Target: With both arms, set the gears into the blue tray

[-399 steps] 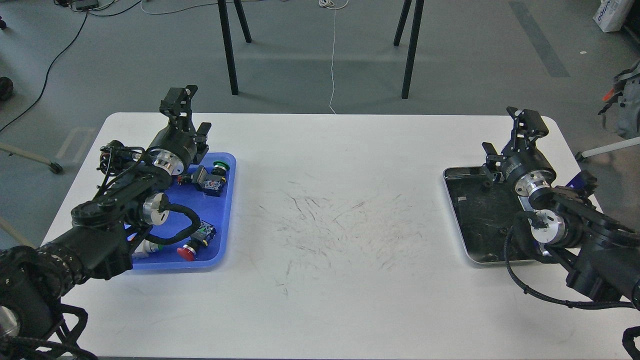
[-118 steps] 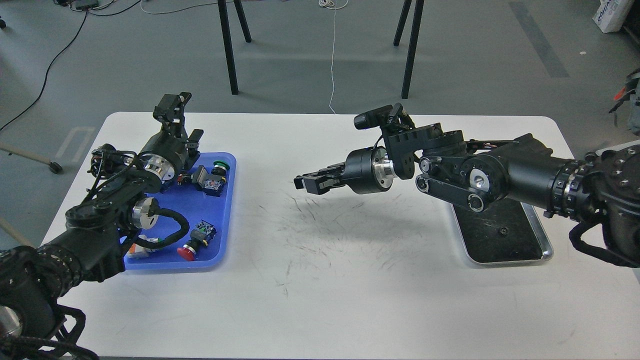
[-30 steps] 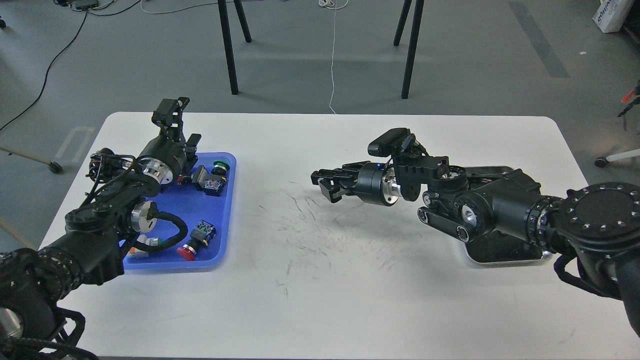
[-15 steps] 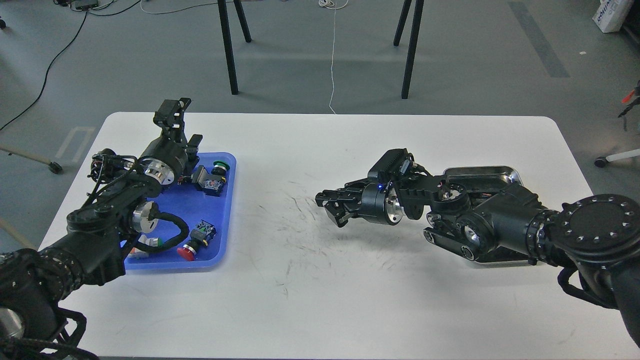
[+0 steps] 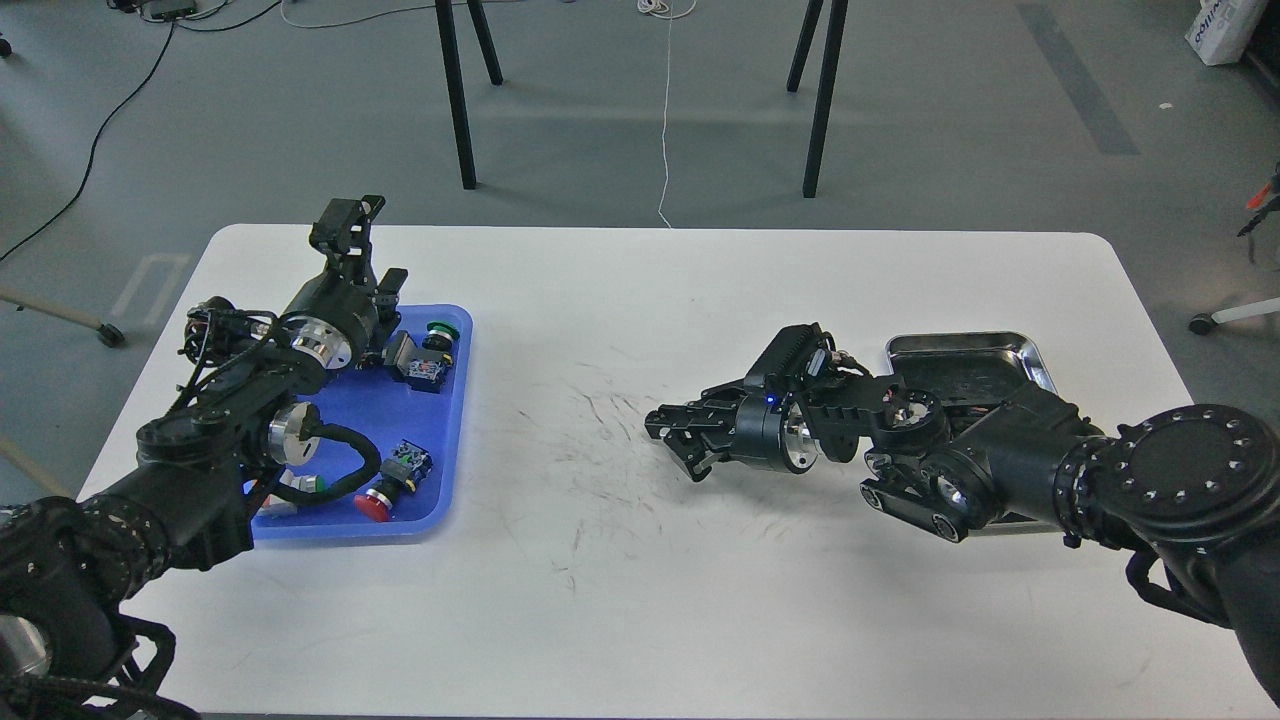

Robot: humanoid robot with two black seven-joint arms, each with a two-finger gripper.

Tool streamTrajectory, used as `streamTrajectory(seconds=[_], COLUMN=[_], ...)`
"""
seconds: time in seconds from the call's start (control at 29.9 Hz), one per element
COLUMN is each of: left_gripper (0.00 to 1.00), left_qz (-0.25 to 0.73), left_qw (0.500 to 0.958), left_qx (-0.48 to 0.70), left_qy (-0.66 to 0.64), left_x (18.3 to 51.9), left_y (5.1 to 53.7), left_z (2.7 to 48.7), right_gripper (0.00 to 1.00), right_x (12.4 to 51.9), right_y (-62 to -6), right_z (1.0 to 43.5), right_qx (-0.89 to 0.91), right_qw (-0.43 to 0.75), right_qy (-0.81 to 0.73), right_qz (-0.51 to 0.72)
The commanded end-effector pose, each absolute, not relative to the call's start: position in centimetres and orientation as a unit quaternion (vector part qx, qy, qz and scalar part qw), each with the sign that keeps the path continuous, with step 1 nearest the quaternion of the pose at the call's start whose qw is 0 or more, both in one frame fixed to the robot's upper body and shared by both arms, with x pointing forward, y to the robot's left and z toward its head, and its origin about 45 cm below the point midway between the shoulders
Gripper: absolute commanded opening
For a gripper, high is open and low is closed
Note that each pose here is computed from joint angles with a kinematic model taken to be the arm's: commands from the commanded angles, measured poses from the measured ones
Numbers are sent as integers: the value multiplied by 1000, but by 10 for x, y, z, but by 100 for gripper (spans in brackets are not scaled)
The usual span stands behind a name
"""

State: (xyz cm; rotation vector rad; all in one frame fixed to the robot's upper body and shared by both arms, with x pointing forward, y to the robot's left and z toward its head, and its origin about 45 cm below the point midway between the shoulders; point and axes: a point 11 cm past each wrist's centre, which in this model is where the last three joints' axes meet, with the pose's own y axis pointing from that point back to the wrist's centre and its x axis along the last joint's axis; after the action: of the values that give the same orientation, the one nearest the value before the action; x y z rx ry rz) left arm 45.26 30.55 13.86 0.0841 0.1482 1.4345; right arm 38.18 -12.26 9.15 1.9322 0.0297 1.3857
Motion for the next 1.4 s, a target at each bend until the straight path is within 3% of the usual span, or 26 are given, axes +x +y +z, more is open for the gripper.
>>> streamTrajectory(seconds=[0.0,0.57,0.7,0.87,0.94,1.07,1.37], left_gripper=[100,100,100,100,100,100,100], left_qz=[658,657,657,658,657,658,658], left_qw=[749,750,750,749,750,749,749], left_qx=[38,38,39,39,40,40,41], left_qy=[67,67,67,66,66,65,64], left_x=[453,453,453,453,453,453,453], left_y=[307,306,307,309,308,309,311], left_z=[139,140,139,140,140,140,141], right_gripper=[7,30,51,64,75,87,89], right_x=[383,377,376,378,380,397,452], right_y=[-124,-125,-125,-123,-121,-120,-133], right_z=[92,84,83,86,88,103,159], right_qx=[752,760,763,768,770,773,783], right_qw=[374,374,373,368,365,357,316], right_qy=[12,9,3,-11,-21,-73,-265], right_qz=[543,532,528,524,523,519,465])
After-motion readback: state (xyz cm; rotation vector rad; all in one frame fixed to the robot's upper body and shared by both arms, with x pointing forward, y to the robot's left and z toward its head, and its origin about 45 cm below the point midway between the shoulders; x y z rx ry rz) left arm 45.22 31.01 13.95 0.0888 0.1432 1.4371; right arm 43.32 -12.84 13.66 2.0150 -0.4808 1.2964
